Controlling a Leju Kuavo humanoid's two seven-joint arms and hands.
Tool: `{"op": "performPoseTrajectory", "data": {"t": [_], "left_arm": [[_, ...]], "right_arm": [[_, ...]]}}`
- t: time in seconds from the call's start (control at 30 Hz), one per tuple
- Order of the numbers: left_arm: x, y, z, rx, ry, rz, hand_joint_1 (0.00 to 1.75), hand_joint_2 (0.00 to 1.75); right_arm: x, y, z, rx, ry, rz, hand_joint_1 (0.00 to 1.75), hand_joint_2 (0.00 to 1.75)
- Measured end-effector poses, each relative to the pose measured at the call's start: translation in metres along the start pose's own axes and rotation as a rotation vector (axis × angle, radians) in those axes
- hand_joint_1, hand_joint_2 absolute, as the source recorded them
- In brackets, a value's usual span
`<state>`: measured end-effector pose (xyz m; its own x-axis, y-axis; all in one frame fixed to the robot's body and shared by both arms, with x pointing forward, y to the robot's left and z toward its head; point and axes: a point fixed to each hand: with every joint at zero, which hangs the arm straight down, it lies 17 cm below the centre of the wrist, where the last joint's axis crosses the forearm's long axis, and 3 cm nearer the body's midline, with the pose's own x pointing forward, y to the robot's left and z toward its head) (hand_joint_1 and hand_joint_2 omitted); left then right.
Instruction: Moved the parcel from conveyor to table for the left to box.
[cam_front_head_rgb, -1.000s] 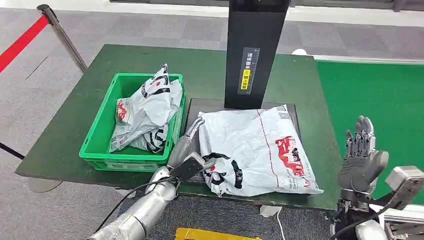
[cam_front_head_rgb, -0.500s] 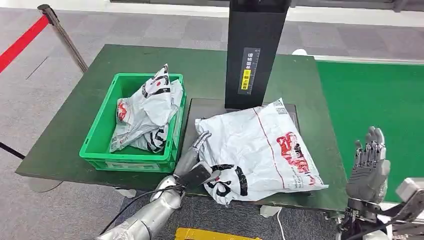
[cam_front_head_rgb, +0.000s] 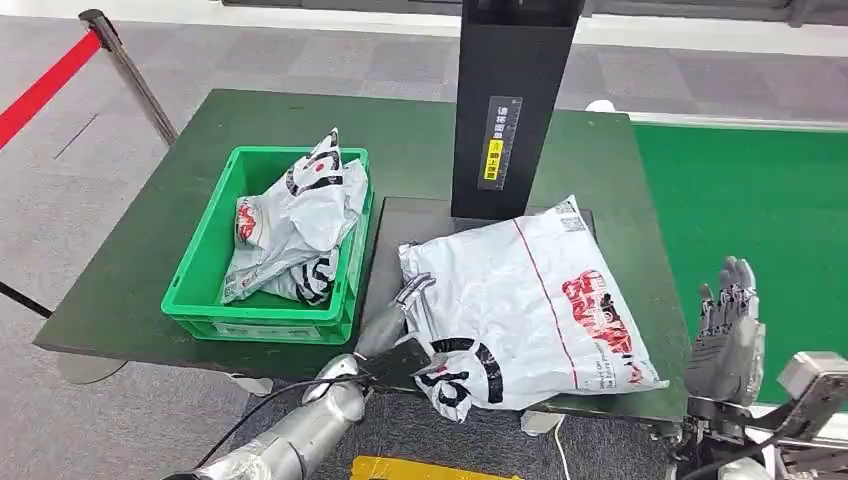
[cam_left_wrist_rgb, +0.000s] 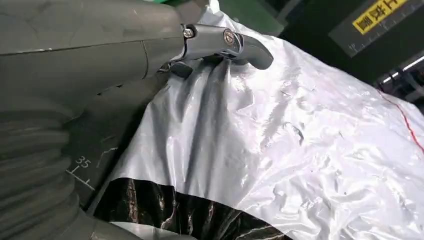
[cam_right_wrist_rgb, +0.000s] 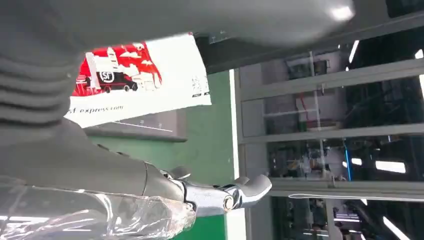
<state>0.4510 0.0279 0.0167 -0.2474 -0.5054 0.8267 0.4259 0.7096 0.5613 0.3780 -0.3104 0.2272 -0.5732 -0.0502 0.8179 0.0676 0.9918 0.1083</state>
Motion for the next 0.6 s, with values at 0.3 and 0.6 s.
{"op": "performPoseTrajectory", "data": {"t": [0.3,0.6], "left_arm": [[-0.012,0.005,-0.005,-0.037,0.055,-0.052,0.00,1.75],[-0.037,0.031,-0.011,-0.058,0.152,-0.154,0.00,1.75]], "right_arm": [[-0.003,0.008,0.003,0.016,0.017,-0.027,0.00,0.00],[-0.004,0.027,0.004,0.065,0.021,-0.055,0.00,0.00]]}}
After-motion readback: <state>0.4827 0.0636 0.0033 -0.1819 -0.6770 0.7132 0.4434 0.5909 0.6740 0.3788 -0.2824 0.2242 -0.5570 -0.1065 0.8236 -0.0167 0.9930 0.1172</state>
